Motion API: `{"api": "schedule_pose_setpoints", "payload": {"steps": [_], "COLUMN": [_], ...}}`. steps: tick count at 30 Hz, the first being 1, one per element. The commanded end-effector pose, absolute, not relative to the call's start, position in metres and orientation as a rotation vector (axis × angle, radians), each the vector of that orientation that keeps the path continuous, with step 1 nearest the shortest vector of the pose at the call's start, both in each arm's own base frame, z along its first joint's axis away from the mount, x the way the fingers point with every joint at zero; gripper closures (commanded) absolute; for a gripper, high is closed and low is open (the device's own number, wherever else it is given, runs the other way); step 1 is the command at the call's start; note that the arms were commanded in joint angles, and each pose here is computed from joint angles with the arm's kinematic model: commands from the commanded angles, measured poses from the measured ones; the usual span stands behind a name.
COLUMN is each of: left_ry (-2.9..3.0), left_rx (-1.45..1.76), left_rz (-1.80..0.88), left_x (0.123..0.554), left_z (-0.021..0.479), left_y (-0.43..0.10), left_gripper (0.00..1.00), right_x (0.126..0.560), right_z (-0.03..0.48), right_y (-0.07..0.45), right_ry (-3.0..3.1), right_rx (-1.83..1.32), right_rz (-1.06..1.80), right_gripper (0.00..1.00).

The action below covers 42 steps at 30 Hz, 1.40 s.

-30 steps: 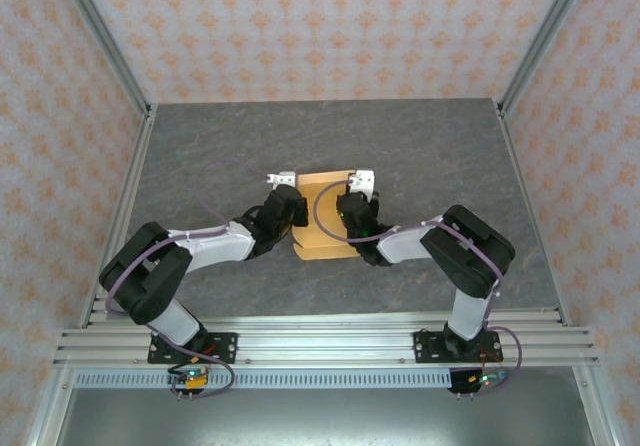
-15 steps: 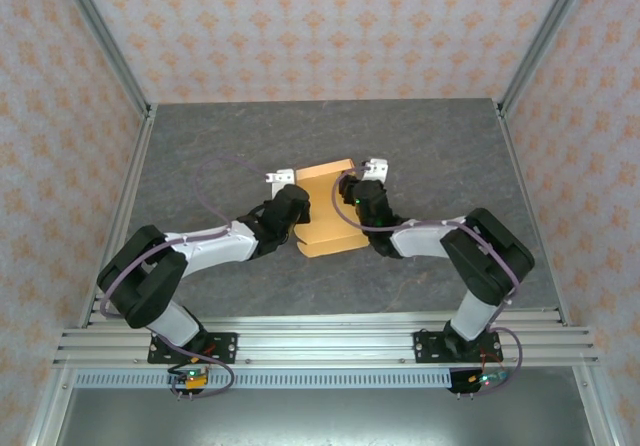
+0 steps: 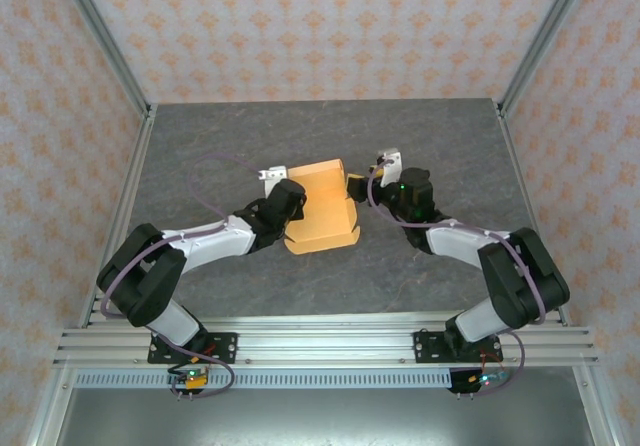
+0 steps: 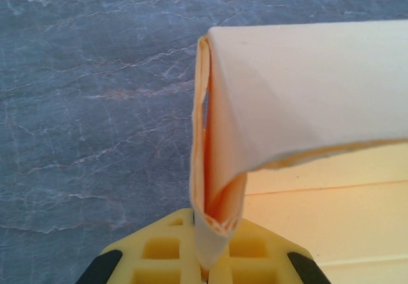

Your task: Fold the paper box

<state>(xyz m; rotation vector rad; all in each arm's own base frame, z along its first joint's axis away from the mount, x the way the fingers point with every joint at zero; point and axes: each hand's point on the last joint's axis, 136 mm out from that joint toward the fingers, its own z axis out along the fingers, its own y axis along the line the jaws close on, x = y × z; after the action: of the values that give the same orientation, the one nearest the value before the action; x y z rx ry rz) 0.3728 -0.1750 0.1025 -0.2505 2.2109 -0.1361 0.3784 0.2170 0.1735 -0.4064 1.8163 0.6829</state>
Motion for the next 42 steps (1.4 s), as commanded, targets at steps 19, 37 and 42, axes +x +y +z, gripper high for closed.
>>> {"api": "schedule_pose_setpoints", "payload": {"steps": [19, 37, 42], "left_ry": [2.161, 2.142, 2.144], "left_rx": [0.380, 0.393, 0.366], "left_rz": [-0.477, -0.550, -0.563], "left_x": [0.379, 0.379, 0.380], "left_z": [0.145, 0.146, 0.143], "left_y": [-0.207, -0.217, -0.217], "left_gripper": [1.00, 1.00, 1.00], "right_x": [0.330, 0.349, 0.356], "right_z": [0.151, 0.145, 0.145], "right_y": [0.237, 0.249, 0.270], "right_ry": [1.876, 1.881, 1.863], "right_rx": [-1.148, -1.039, -0.986], "right_rz": [0.833, 0.845, 0.838], "right_gripper": [0.10, 0.57, 0.65]}}
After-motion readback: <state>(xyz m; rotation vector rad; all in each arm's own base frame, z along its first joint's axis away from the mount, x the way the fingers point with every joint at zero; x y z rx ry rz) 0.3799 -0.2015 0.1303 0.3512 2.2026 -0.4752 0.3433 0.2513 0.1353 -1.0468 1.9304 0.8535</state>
